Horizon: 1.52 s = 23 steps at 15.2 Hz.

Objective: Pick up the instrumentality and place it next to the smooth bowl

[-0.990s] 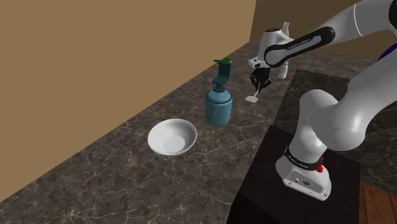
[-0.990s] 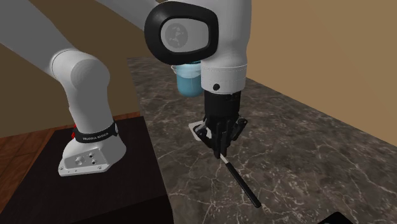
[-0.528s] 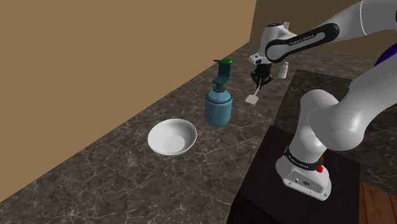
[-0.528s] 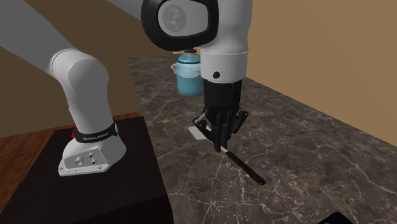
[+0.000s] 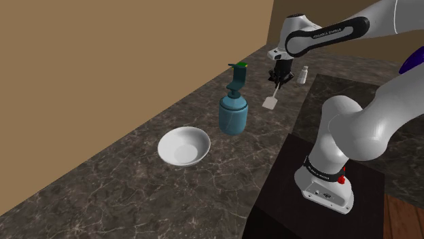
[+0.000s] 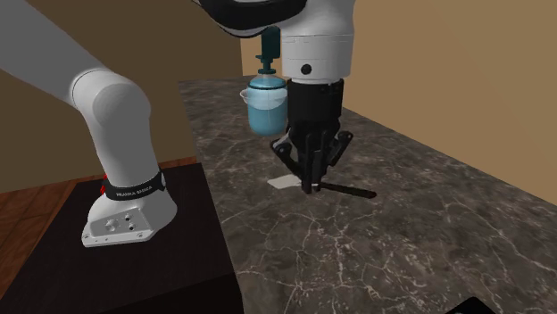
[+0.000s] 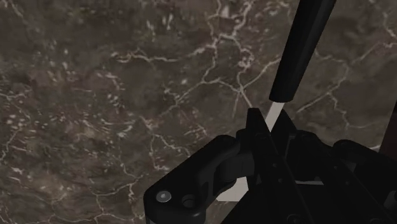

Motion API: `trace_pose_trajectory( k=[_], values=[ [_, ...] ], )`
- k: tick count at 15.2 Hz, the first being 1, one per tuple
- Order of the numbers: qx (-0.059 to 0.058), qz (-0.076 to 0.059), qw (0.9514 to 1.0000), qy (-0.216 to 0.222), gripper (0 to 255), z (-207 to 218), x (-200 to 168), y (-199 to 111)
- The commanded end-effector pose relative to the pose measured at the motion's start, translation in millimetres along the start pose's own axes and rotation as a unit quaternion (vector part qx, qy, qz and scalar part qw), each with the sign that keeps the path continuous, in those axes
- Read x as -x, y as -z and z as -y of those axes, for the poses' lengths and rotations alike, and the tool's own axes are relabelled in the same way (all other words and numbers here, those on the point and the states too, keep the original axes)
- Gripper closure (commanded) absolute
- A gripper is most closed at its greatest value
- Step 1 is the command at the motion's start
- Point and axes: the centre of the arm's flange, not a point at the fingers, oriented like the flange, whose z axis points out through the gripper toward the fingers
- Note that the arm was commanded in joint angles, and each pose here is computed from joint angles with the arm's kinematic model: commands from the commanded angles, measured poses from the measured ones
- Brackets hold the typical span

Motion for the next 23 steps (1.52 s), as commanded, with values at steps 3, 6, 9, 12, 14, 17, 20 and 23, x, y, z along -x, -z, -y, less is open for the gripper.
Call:
trace_pose_trajectory(
  k=[3, 6, 9, 12, 14, 17, 20, 23],
  values=[
    [0.000, 0.000, 1.0000, 0.000, 255, 0, 2, 21],
    [0.000, 0.000, 1.0000, 0.000, 255, 0, 3, 36],
    [0.000, 0.000, 1.0000, 0.000, 255, 0, 4, 52],
    [0.000, 0.000, 1.0000, 0.000, 255, 0, 5, 68],
    [0.000, 0.000, 1.0000, 0.000, 255, 1, -8, 71],
    [0.000, 0.000, 1.0000, 0.000, 255, 3, -47, 74],
    [0.000, 0.000, 1.0000, 0.000, 255, 5, -87, 76],
    [0.000, 0.000, 1.0000, 0.000, 255, 7, -126, 79]
  ],
)
